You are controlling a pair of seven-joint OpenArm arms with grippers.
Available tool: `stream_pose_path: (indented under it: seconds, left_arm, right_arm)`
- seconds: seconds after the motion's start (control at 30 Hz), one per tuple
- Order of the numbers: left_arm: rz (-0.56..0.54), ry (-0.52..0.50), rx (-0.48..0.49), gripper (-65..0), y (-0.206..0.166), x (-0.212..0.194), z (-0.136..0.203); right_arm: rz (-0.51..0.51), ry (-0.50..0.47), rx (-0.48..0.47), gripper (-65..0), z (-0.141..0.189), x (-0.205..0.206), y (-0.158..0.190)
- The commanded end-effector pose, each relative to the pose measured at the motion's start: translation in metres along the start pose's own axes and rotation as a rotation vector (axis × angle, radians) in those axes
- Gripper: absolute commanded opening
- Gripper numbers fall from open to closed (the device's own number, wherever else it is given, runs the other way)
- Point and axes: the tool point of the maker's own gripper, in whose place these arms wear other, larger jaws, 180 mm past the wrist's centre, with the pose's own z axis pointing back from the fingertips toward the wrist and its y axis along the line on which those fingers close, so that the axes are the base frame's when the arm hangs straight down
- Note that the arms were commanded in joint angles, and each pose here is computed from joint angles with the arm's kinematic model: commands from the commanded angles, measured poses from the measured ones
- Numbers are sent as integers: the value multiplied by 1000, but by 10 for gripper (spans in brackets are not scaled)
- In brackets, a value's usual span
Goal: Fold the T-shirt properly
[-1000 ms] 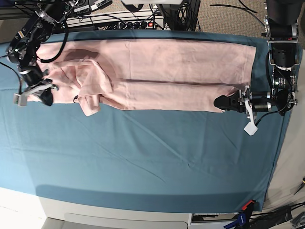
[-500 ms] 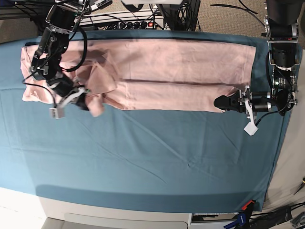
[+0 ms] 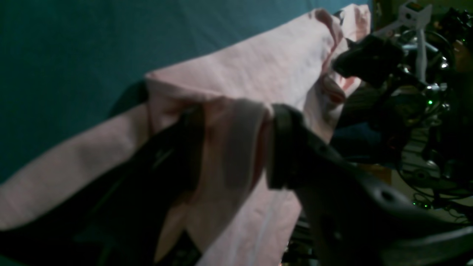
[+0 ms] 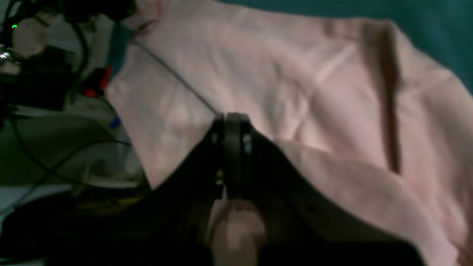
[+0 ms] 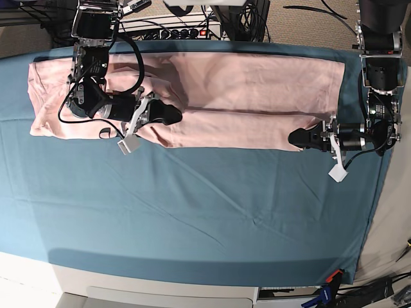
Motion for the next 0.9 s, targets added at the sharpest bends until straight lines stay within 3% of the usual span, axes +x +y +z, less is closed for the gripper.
stream_pose_path:
  seconds: [0.0,0.07,0.13,0.2,0.43,0.6,0.87]
  left_arm:
    - [-32,-34,-2,-380,-5,17,9]
    - [-33,-34,0,-380,-4,17,10]
    - [-34,-35,5,-380,-3,18,12]
    - [-35,-38,12,-380,-2,19,15]
    - [-56,-121,18,-380,-4,42,21]
    - [-114,-168,154,-380,16,61,22]
    - [-168,-119,268,-380,32,63,26]
  right_arm:
    - [29,-54,24,-650,5,19,7]
    - [24,-76,52,-633,6,23,11]
    - [20,-93,69,-525,7,26,14]
    - [16,-111,76,-471,10,29,15]
    - [-6,-191,72,-470,25,42,10]
    - [-10,-207,69,-470,29,44,8]
    - [-10,-208,69,-470,29,44,8]
